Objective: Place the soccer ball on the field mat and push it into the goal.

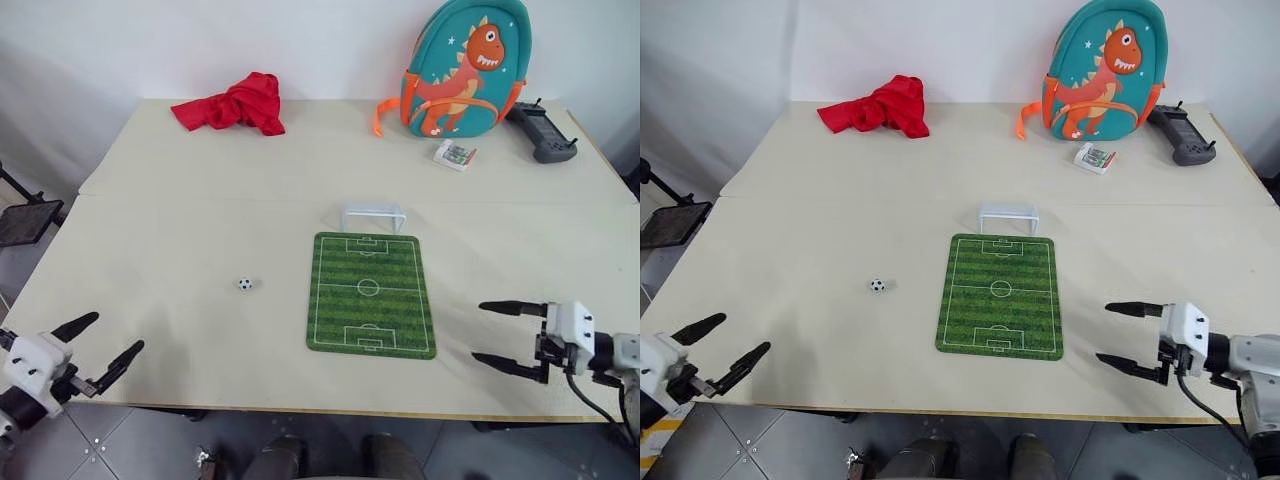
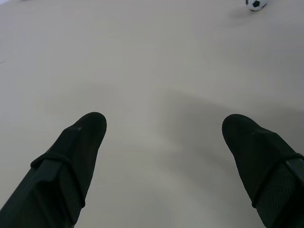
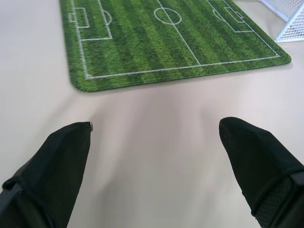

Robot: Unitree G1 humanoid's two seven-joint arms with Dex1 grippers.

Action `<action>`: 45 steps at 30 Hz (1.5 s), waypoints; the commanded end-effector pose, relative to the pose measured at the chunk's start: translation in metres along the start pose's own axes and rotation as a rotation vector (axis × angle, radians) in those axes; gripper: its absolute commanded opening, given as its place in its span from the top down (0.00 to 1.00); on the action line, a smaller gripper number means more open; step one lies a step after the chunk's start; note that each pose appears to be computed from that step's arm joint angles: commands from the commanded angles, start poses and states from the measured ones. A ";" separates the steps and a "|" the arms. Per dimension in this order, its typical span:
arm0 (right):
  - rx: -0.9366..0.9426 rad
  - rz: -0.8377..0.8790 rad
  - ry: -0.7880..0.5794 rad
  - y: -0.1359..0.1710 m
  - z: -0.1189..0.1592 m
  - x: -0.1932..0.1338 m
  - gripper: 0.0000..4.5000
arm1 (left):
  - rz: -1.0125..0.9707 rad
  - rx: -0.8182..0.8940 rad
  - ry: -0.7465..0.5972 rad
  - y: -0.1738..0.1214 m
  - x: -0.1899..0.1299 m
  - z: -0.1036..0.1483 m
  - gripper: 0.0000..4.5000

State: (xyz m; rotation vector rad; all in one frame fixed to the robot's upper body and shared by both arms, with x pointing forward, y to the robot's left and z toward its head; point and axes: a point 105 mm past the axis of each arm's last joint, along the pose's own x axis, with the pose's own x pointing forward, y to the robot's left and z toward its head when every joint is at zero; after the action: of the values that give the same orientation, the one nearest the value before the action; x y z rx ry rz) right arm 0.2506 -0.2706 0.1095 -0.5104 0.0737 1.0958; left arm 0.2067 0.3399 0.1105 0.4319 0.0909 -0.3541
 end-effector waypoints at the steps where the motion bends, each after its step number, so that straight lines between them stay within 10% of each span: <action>1: -0.029 0.027 -0.090 0.006 0.015 0.004 0.00 | 0.010 0.012 -0.039 0.005 -0.001 0.010 0.01; 12: -0.003 -0.098 -0.507 0.002 0.080 0.020 0.00 | 0.051 -0.258 -0.046 0.009 -0.027 -0.019 0.01; 25: -0.023 -0.099 -0.456 -0.001 0.078 0.024 0.00 | -0.351 -0.234 -0.250 -0.040 0.093 0.082 0.01; 41: -0.029 -0.130 -0.477 0.000 0.103 0.040 0.00 | -0.446 -0.161 -0.094 -0.076 0.155 0.057 0.01; 45: -0.024 -0.139 -0.482 0.002 0.101 0.041 0.00 | -0.424 -0.172 -0.089 -0.074 0.158 0.053 0.21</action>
State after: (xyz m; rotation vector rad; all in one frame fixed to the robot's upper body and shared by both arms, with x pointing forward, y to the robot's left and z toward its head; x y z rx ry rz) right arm 0.2533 -0.1954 0.1793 -0.2395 -0.3563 1.0496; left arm 0.3266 0.2027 0.0989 0.2116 0.1512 -0.7910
